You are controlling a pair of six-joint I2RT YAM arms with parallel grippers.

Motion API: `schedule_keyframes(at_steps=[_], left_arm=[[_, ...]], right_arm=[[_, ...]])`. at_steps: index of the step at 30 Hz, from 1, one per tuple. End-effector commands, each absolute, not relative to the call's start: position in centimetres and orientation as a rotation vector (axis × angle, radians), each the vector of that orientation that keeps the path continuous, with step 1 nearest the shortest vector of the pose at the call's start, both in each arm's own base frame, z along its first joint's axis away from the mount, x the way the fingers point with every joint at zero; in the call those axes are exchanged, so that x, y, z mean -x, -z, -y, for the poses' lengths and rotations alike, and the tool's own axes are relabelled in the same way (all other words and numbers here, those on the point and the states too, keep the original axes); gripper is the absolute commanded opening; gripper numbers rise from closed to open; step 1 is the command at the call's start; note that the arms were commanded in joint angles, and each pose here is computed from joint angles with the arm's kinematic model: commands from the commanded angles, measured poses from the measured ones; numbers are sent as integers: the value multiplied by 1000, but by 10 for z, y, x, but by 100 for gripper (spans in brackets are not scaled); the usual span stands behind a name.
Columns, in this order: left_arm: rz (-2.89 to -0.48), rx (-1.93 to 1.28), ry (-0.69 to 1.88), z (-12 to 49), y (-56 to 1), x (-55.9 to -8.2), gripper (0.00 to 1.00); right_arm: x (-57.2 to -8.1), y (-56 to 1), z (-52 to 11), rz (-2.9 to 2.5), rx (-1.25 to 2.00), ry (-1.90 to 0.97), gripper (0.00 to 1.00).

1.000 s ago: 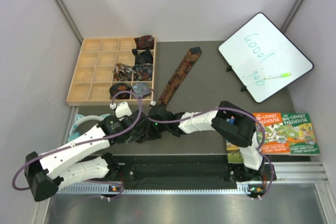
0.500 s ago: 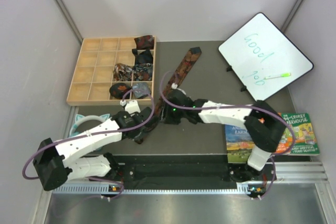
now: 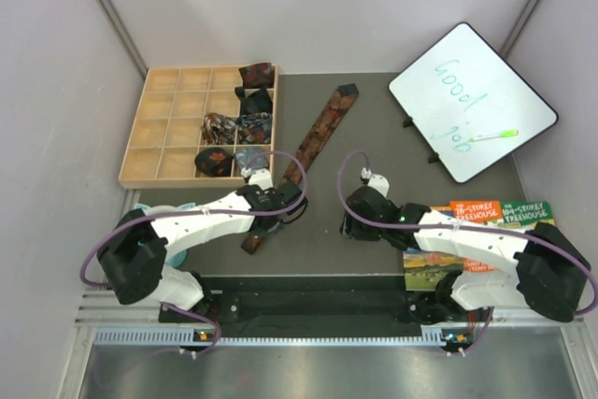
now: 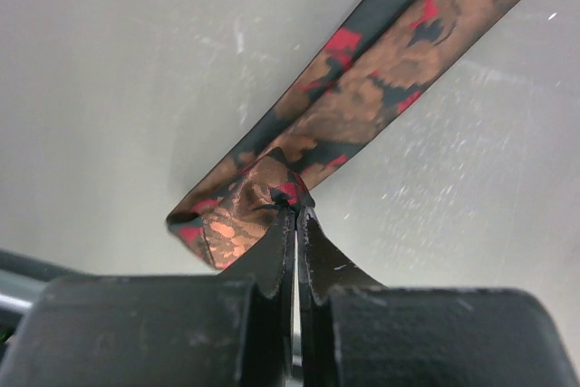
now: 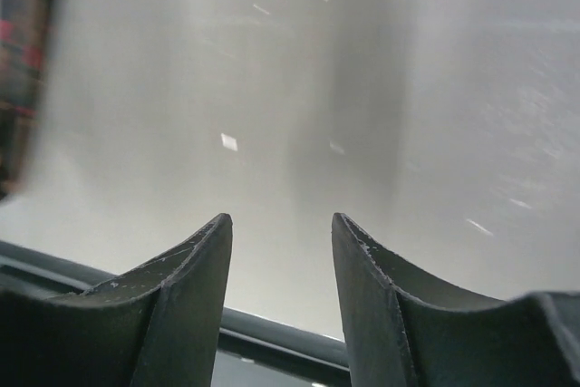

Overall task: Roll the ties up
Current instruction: Roll the tie at the center of the board.

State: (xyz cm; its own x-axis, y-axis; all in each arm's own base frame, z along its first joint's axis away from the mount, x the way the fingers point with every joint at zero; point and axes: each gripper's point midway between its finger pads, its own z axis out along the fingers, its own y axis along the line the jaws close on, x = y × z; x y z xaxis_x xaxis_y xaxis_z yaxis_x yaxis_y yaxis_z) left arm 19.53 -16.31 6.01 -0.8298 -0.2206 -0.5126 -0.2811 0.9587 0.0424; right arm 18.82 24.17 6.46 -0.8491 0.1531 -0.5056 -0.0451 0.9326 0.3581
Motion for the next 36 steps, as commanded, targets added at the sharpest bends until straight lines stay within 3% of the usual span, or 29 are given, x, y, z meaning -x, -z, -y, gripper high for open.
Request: schedule_keyframes(at_steps=[1,9,12,18,27,31,36], left_arm=[[-2523,355,-96,179,-64,-218,0],[-2523,366,-141,176,-48,-226,0],[-2519,377,-137,174,-46,-228,5],[-2501,365,-69,178,-61,-234,40],[-2462,359,29,180,-107,-233,61],[-2445,374,46,166,-129,-222,63],[-2430,443,92,139,-138,-195,55]], right_arm=[[-182,-56,-223,-2484,-57,-489,49],[-174,-53,-225,-2400,-39,-649,49],[-173,-54,-227,-2392,-24,-668,49],[-173,-50,-231,-2409,7,-664,49],[-176,-58,-243,-2411,54,-689,48],[-177,-81,-263,-2386,64,-764,48],[-178,-134,-328,-2328,131,-973,39]])
